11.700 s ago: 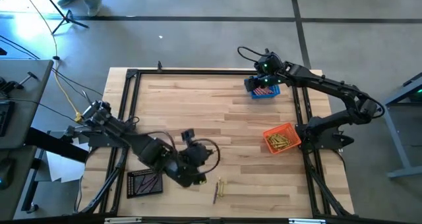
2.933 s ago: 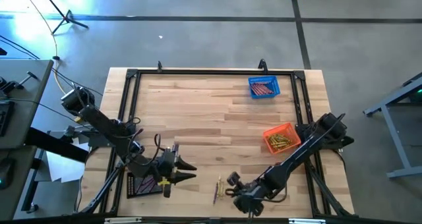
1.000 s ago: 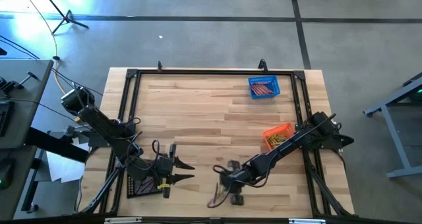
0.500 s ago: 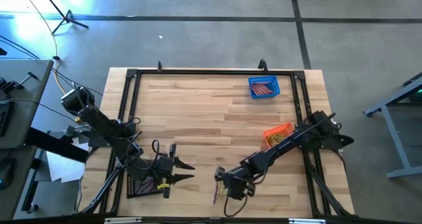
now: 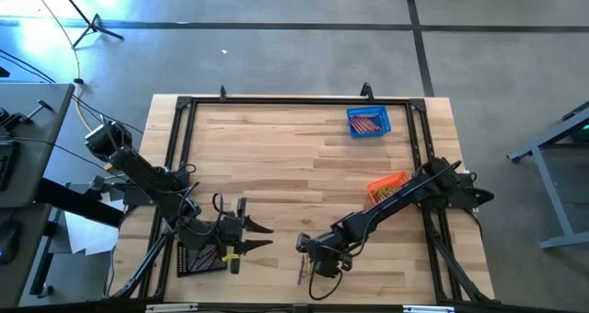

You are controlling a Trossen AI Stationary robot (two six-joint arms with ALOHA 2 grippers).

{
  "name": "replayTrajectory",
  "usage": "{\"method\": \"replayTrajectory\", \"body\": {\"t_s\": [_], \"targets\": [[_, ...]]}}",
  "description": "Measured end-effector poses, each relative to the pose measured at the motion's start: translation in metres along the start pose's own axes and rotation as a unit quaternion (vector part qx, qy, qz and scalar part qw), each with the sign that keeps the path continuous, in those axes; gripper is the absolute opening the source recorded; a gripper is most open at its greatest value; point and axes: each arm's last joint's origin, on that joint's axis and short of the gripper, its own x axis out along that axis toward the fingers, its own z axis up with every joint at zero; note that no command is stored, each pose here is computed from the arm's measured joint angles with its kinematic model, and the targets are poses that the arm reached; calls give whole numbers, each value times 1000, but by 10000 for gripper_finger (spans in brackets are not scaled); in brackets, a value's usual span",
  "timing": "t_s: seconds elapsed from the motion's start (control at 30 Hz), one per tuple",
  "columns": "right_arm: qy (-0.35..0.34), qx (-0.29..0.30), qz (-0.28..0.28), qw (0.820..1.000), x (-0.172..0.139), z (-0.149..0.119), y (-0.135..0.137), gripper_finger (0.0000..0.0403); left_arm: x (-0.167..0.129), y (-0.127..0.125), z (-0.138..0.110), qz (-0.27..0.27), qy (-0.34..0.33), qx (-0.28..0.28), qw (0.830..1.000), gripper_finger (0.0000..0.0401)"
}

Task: Sort crayons
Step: Put the yellow crayon into the orange basket

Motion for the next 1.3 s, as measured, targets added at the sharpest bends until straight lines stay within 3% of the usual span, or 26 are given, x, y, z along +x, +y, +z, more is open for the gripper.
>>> {"method": "replayTrajectory", "body": {"t_s": [1.3], "targets": [[-5, 26, -3, 1000, -2, 11, -11, 73, 0, 0, 1, -2, -6, -6, 1000, 101]]}}
